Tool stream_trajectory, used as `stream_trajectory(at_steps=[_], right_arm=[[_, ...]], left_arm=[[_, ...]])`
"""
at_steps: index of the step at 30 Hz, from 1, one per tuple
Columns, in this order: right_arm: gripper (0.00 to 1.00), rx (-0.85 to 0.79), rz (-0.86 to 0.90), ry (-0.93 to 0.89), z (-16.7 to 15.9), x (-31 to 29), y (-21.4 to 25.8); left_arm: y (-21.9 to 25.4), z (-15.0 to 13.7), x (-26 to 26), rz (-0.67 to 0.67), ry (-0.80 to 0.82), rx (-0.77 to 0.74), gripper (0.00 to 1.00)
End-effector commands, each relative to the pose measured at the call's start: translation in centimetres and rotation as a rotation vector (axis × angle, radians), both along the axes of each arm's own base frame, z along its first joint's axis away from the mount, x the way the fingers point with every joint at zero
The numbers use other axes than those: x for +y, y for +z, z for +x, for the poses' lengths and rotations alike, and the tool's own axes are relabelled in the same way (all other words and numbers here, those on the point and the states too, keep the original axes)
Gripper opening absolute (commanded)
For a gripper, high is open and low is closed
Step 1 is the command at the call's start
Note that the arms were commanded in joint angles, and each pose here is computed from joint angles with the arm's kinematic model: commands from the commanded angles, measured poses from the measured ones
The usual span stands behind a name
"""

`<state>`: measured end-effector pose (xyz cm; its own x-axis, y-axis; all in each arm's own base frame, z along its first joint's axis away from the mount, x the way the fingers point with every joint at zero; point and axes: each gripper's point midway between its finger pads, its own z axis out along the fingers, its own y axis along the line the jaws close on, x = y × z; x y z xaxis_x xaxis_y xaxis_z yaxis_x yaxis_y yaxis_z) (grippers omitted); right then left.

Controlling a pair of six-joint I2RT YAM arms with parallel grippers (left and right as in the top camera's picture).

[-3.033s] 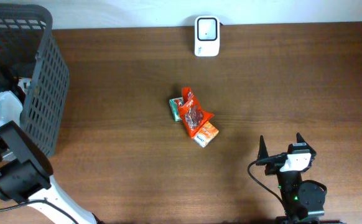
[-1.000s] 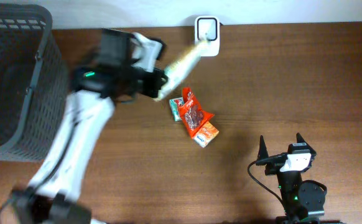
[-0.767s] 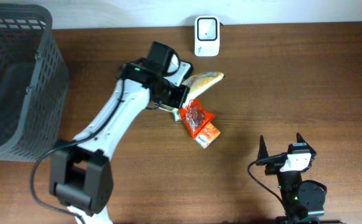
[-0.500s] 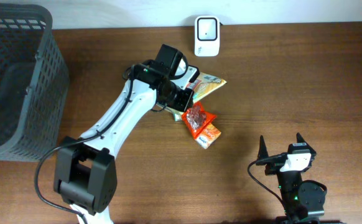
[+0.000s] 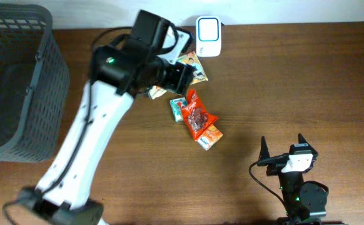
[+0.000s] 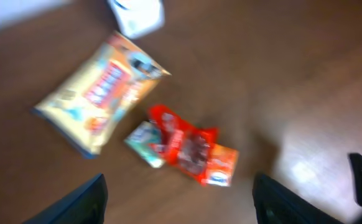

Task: Scan the item barcode
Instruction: 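Carry the yellow wipes pack out and drop it near the scanner, then lower the left gripper onto the red snack bag and grasp it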

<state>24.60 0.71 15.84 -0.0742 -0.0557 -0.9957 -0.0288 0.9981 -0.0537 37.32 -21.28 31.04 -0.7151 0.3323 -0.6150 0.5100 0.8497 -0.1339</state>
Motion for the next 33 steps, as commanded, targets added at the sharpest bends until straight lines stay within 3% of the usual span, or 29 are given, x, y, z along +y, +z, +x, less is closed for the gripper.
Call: stream_trajectory(at_steps=[1, 6, 12, 19, 25, 27, 30, 33], right_arm=[[0.98, 0.006, 0.000, -0.011, 0.0, -0.2, -0.4], [0.98, 0.006, 0.000, -0.011, 0.0, -0.2, -0.4], [0.98, 0.006, 0.000, -0.011, 0.0, -0.2, -0.4], [0.98, 0.006, 0.000, -0.011, 0.0, -0.2, -0.4], [0.98, 0.006, 0.000, -0.011, 0.0, -0.2, -0.4], [0.98, 0.006, 0.000, -0.011, 0.0, -0.2, -0.4], [0.98, 0.006, 0.000, -0.011, 0.0, -0.2, -0.4], [0.99, 0.006, 0.000, -0.011, 0.0, -0.2, -0.4]], left_arm=[[4.4, -0.3, 4.8, 0.121, 0.157, -0.176, 0.71], [6.3, -0.6, 10.0, 0.252, 0.323, -0.256, 0.70], [4.9, 1.6, 17.5, 0.286, 0.545, -0.191, 0.70], [4.3, 1.7, 22.6, 0.270, 0.695, -0.141, 0.88], [4.0, 1.7, 17.3, 0.016, 0.492, -0.064, 0.93], [4.3, 1.5, 14.9, -0.087, 0.403, -0.041, 1.00], [5.1, 0.5, 11.2, -0.249, 0.250, 0.011, 0.99], [4.3, -0.1, 9.5, -0.239, 0.183, 0.045, 0.99]])
